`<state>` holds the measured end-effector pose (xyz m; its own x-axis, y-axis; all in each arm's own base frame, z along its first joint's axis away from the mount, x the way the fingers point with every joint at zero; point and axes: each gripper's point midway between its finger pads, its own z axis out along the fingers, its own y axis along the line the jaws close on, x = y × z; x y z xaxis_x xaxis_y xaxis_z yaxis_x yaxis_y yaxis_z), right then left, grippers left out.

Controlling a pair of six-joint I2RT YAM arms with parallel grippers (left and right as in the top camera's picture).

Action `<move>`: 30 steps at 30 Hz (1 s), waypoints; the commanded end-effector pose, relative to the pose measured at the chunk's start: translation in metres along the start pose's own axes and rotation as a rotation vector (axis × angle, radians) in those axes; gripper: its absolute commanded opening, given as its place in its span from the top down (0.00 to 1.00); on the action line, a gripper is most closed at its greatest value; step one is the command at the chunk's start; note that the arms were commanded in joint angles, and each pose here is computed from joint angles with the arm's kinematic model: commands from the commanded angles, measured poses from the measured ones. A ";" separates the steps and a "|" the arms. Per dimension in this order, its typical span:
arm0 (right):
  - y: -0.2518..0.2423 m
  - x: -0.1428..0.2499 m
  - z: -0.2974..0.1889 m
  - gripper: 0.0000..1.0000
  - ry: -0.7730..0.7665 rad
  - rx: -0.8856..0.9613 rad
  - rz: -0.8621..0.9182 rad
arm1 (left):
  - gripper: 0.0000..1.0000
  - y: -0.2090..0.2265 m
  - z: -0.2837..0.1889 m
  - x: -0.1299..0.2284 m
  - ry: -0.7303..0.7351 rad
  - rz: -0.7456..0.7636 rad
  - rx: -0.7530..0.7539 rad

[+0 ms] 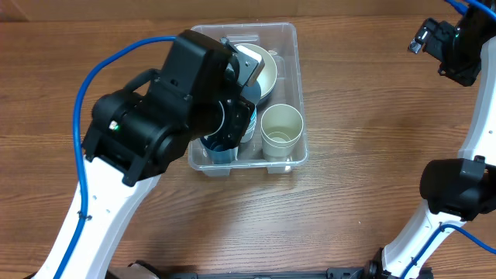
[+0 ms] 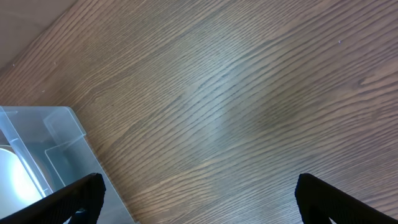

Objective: Pack container
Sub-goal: 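Carry the teal cup over the bin and stack it into the teal cup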

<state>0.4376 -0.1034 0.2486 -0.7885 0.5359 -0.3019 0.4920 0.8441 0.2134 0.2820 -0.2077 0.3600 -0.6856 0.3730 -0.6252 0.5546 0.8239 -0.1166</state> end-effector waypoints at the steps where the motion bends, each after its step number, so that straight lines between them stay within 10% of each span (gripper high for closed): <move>1: 0.004 -0.004 -0.017 0.00 -0.049 -0.014 0.000 | 0.96 0.006 -0.001 0.012 0.051 -0.003 -0.043; 30: 0.004 -0.004 -0.017 0.00 -0.049 -0.014 0.000 | 0.95 0.025 0.071 0.077 0.458 -0.072 -0.131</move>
<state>0.4374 -0.1034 0.2486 -0.7885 0.5363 -0.3012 0.4926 0.8438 0.2130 0.2771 -0.1912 0.2565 -0.8641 0.4505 -0.2246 0.4722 0.8800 -0.0518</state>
